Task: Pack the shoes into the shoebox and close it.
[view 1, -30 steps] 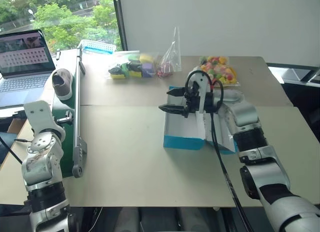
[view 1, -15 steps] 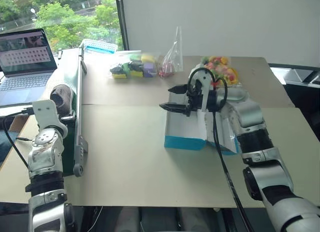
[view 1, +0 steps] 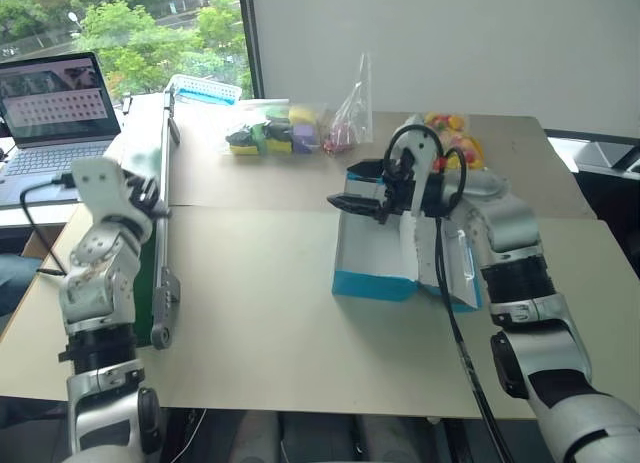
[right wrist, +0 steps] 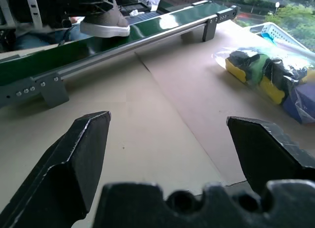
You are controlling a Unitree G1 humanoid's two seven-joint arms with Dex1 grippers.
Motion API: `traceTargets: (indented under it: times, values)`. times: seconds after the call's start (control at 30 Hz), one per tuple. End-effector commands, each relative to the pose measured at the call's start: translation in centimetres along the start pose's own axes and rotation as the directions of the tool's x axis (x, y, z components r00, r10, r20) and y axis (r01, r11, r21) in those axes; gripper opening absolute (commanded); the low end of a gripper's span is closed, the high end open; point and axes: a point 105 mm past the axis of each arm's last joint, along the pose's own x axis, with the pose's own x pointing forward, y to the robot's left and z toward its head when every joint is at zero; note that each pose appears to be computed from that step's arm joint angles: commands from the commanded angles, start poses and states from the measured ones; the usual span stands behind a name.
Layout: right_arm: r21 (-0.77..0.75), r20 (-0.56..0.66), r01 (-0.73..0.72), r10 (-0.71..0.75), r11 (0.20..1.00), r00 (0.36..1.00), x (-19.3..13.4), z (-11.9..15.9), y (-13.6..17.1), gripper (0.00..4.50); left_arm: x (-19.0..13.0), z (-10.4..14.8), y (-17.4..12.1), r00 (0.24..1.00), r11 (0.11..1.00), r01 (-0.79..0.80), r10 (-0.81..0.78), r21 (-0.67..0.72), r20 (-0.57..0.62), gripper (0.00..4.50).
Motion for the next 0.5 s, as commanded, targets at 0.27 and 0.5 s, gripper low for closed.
traceTargets:
  times: [0.27,0.5]
  values:
    - [-0.014,0.076,0.051,-0.050,0.999,0.996,-0.89,2.19,-0.68,4.50,-0.05,2.33,-2.29,0.997,0.999,0.053,-0.053,0.001,0.056,1.52]
    - [-0.015,0.076,0.054,-0.053,0.998,0.996,-0.86,2.23,-0.67,4.50,-0.17,2.17,-2.03,0.999,1.000,0.025,-0.026,0.007,0.037,1.52]
